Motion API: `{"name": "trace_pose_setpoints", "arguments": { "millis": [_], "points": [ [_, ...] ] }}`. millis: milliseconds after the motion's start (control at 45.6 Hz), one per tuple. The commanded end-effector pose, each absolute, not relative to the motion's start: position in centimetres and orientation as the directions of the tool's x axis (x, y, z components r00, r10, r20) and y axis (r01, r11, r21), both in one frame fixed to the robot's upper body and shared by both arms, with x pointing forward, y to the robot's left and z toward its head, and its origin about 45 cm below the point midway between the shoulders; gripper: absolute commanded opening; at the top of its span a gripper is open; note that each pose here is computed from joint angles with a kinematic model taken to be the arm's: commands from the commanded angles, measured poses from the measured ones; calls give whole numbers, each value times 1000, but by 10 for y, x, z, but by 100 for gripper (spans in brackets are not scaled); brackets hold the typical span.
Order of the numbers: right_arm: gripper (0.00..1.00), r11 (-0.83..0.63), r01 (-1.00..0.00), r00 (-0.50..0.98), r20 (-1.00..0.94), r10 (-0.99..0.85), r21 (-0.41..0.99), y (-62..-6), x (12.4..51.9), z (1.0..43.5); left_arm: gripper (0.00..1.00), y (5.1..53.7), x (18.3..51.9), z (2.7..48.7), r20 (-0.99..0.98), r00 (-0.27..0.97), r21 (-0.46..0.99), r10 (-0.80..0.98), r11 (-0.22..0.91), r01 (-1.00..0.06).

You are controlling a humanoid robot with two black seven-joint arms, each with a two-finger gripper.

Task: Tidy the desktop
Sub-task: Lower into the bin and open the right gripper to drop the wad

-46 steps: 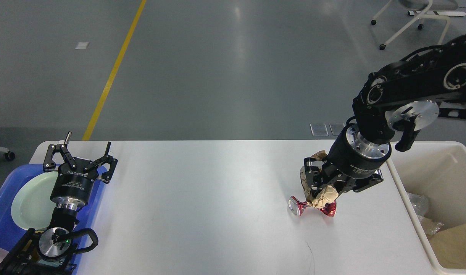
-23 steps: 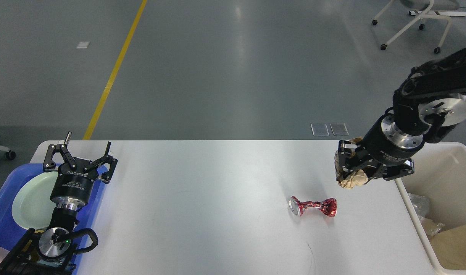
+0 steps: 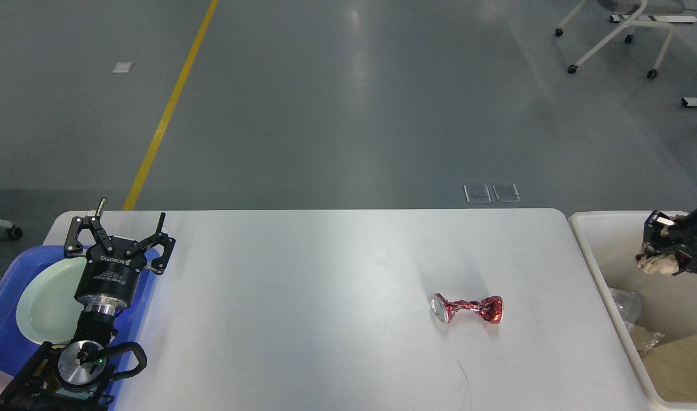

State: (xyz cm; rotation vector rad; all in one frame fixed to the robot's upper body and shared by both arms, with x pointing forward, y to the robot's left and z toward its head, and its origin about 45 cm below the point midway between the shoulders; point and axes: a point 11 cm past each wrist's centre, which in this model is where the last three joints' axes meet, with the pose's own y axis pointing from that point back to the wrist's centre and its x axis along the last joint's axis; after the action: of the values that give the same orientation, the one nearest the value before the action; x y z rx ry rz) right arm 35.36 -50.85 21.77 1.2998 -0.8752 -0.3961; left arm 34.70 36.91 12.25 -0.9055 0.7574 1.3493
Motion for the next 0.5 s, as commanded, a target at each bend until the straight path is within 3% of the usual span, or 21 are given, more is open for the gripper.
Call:
{"name": "trace_pose_setpoints", "arguments": {
  "millis": [0, 241, 482],
  "points": [
    [0, 344, -214, 541, 404, -737, 914, -546, 336, 178, 96, 369, 347, 123, -876, 92, -106, 474, -2, -994],
    [0, 630, -263, 415, 675, -610, 730, -572, 293, 98, 96, 369, 347, 123, -876, 92, -106, 474, -2, -994],
    [0, 698, -308, 437, 748, -499, 646, -542, 269, 41, 96, 369, 347, 123, -876, 92, -106, 474, -2, -994]
  ]
}}
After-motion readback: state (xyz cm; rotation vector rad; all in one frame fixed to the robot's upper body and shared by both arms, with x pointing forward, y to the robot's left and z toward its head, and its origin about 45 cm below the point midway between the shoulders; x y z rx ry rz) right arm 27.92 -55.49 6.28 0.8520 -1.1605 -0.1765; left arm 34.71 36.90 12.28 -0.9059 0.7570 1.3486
